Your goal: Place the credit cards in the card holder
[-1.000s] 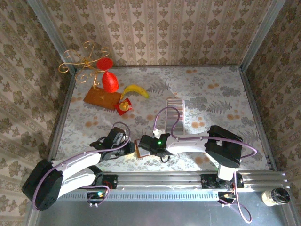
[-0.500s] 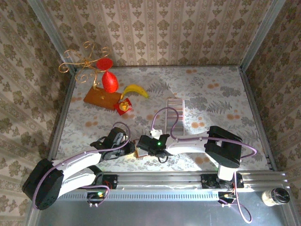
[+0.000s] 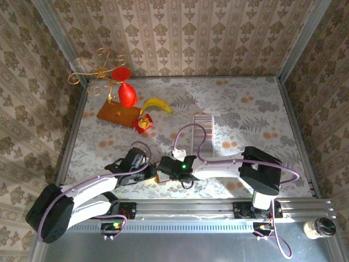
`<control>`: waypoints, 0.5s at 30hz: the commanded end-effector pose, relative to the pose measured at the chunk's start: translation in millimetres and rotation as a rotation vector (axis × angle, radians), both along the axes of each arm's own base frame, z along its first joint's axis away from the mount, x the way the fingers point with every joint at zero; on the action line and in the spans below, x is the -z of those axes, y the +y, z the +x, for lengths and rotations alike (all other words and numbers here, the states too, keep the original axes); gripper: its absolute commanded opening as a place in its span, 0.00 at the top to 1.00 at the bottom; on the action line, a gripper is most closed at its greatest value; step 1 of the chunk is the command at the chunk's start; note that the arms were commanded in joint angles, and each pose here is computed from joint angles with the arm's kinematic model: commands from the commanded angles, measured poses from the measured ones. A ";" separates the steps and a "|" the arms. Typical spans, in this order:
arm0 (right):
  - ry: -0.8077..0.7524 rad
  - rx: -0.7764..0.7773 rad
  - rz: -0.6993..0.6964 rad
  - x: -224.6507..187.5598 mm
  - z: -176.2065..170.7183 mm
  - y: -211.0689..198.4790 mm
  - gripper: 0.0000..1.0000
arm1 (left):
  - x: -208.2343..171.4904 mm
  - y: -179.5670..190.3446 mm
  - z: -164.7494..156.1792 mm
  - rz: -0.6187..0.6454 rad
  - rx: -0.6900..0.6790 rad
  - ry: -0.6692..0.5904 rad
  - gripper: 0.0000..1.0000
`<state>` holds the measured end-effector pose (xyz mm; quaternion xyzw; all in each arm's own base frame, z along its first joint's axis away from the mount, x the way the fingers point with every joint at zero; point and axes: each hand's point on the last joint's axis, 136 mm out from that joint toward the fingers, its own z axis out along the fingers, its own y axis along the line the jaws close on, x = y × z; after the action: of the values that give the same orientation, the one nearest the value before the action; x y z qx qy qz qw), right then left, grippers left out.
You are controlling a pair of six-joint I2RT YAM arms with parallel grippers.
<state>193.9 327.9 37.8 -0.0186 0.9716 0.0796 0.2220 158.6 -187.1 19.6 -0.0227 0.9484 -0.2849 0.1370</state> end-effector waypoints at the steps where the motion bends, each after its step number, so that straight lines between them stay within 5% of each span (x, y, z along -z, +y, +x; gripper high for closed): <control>1: -0.044 -0.007 0.043 -18.5 3.5 5.7 0.66 | 11.0 1.4 -15.9 0.012 0.022 0.070 0.79; 15: -0.031 -0.038 0.175 -16.6 0.3 28.1 0.66 | 10.6 5.7 -14.7 0.027 0.005 0.057 0.81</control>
<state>197.1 348.2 51.5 -0.0177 0.9606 0.1447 0.2367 158.8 -186.7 19.5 -0.0237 0.9487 -0.2836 0.1379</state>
